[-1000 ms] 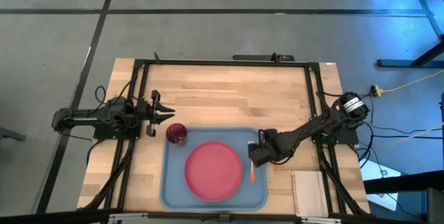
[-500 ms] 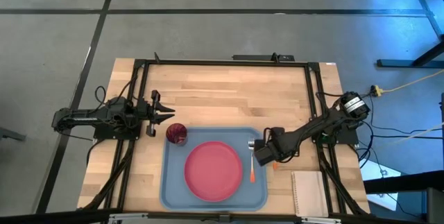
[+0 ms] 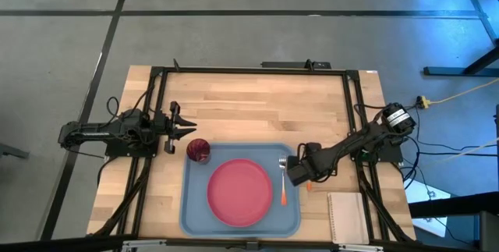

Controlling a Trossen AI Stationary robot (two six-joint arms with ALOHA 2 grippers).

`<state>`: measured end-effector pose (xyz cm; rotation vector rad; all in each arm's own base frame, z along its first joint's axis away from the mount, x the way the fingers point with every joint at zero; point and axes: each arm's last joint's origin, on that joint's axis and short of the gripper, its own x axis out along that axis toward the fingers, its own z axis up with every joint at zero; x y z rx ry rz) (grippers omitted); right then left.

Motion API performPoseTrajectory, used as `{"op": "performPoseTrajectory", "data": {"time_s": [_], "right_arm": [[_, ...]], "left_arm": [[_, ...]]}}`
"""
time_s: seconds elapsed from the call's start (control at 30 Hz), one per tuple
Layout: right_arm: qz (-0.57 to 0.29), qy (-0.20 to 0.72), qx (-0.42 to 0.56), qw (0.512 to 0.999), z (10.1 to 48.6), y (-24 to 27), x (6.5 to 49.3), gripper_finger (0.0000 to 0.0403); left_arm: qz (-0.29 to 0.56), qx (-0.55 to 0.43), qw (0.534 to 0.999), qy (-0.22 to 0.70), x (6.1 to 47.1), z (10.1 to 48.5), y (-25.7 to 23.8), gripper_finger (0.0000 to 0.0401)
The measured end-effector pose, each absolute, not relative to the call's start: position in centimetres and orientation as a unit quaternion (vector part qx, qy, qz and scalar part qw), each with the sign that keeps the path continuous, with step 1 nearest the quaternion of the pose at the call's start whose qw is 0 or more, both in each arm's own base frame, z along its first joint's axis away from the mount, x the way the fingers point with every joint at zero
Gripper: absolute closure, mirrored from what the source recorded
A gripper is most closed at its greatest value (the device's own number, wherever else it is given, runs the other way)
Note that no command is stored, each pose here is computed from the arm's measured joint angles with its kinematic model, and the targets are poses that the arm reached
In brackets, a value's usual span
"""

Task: Pick and place plate/cup/fork/spoon on tray
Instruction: Put the orange spoon on the serving tray to the right of the orange fork

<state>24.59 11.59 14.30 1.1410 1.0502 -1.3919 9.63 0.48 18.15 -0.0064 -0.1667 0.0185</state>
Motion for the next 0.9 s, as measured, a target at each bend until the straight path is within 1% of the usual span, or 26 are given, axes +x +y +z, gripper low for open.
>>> {"op": "performPoseTrajectory", "data": {"time_s": [0.2,0.43,0.5,0.7,0.77,0.9], "right_arm": [[-0.565,0.436,0.488,0.503,12.9,11.3,23.9,0.0331],[-0.55,0.442,0.491,0.511,13.3,11.2,23.8,0.0334],[-0.549,0.443,0.49,0.513,13.3,11.2,23.8,0.0343],[-0.538,0.45,0.486,0.521,13.3,11.3,23.9,0.0389],[-0.535,0.454,0.484,0.524,13.3,11.3,23.9,0.0393],[-0.529,0.447,0.487,0.532,14.1,11.6,24.6,0.0385]], "left_arm": [[0.009,-0.003,0.996,-0.083,9.6,18.2,0.5,0.0335],[0.009,-0.003,0.996,-0.083,9.6,18.2,0.5,0.0335],[0.009,-0.003,0.996,-0.083,9.6,18.2,0.5,0.0335],[0.009,-0.003,0.996,-0.083,9.6,18.2,0.5,0.0335],[0.009,-0.003,0.996,-0.083,9.6,18.2,0.5,0.0335],[0.009,-0.003,0.996,-0.083,9.6,18.2,0.5,0.0335]]}}
